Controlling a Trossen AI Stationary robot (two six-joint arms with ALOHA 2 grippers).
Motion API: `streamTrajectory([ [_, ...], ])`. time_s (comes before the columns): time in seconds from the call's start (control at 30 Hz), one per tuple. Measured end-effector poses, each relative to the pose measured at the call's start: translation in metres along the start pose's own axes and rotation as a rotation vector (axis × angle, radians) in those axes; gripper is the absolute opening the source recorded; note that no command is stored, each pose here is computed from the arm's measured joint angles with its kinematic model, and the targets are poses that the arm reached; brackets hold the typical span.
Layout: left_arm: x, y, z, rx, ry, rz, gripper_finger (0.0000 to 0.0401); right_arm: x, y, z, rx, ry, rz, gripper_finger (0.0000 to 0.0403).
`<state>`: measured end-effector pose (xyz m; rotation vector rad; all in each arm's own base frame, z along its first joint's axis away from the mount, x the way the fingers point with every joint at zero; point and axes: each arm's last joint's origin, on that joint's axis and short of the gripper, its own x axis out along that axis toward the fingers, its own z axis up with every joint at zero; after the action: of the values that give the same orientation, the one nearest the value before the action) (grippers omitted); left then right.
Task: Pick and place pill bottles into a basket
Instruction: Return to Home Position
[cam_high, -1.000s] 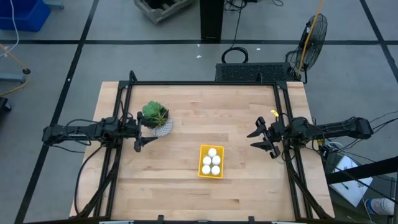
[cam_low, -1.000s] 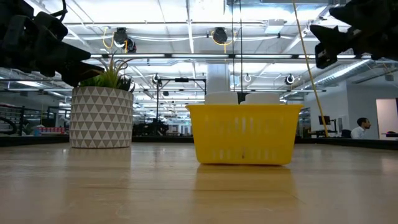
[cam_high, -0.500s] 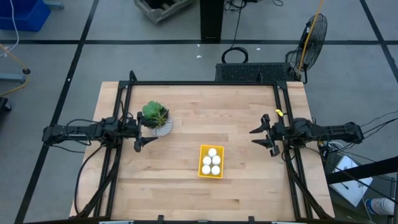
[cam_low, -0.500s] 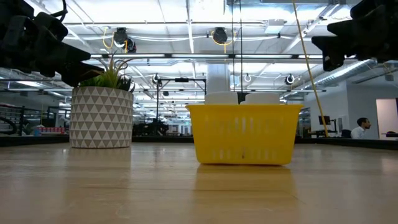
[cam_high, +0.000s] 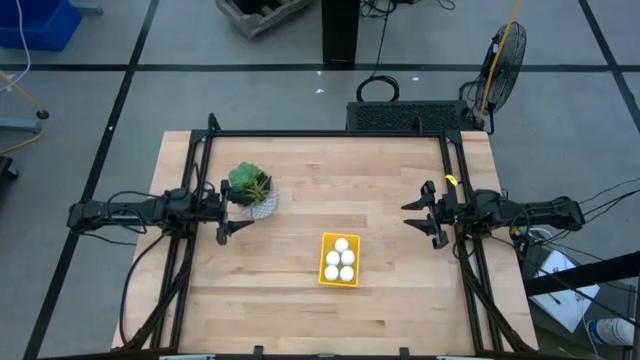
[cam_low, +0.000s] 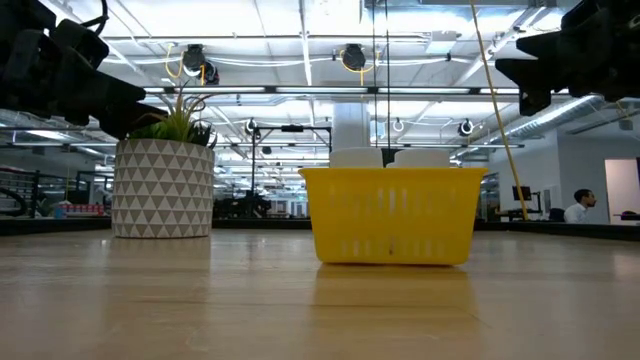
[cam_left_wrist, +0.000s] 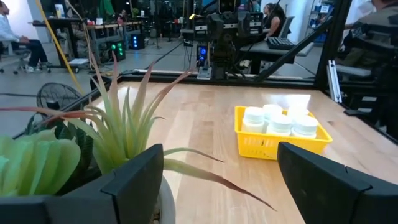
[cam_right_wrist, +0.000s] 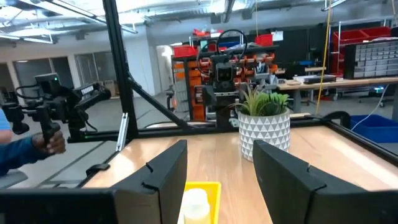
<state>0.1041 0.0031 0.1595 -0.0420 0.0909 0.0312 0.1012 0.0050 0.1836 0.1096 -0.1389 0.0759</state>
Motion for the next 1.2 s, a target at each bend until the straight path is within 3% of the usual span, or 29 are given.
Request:
streamTrajectory([
  [1.2, 0.0001, 0.0, 0.0013, 0.007, -0.017, 0.002, 0.0315, 0.0, 0.0, 0.0, 0.002, -0.001, 0.0, 0.0178],
])
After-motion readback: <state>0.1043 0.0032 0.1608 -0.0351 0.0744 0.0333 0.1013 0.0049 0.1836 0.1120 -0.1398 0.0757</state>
